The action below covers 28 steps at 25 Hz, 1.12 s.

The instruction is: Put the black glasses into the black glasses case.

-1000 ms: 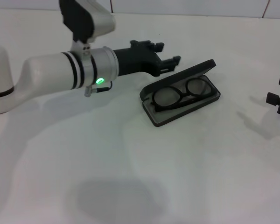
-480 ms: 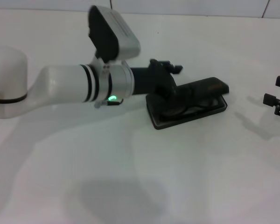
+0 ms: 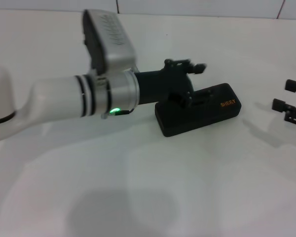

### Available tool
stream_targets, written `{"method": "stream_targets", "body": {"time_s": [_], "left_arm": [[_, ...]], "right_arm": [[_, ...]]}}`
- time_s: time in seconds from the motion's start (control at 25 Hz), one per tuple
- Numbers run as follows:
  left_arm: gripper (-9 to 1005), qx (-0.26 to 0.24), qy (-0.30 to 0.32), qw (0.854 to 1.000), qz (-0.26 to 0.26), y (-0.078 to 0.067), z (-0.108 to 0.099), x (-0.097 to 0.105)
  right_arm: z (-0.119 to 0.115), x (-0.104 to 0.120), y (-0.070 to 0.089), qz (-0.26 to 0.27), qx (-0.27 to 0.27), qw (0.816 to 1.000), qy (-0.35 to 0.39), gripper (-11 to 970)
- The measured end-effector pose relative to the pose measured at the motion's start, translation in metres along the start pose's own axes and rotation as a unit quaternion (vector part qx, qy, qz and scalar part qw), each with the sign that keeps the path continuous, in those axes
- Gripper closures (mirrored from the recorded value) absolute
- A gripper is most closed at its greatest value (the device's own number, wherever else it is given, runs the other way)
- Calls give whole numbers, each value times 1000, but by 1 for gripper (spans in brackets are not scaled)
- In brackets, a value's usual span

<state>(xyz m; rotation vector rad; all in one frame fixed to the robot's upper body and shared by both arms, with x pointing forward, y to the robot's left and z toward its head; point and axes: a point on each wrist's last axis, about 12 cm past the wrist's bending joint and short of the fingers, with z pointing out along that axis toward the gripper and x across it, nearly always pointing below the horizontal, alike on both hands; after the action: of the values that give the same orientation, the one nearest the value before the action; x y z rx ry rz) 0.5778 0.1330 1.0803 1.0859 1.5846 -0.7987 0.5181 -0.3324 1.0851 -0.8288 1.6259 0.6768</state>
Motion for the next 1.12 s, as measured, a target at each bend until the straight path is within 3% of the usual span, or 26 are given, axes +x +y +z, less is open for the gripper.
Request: {"method": "stream_targets", "body": {"time_s": [0.2,0.28,0.36,0.52,0.72,1.12], "left_arm": [[319,101,-117,987,38,-20,-45,-13],[319,149,-158,974,67,-28,-73,-13],[319,161,-177,968,75,-31,-90,-9],[318,118,-187,974,56,-30,-109,5],[270,63,-178,981,40,-28,-121,24],[212,65,-164,983,47,-30,-121,29]], "right_arm": [[23,-19,13,-20,-98,995,-30,353],[36,-31,19,-39,-150,987,-42,351],[47,-39,23,-54,-181,981,-51,325],[60,-44,28,-72,-210,973,-64,274],[70,-41,34,-104,-207,968,-97,209],[82,-36,38,-112,-215,966,-92,215]]}}
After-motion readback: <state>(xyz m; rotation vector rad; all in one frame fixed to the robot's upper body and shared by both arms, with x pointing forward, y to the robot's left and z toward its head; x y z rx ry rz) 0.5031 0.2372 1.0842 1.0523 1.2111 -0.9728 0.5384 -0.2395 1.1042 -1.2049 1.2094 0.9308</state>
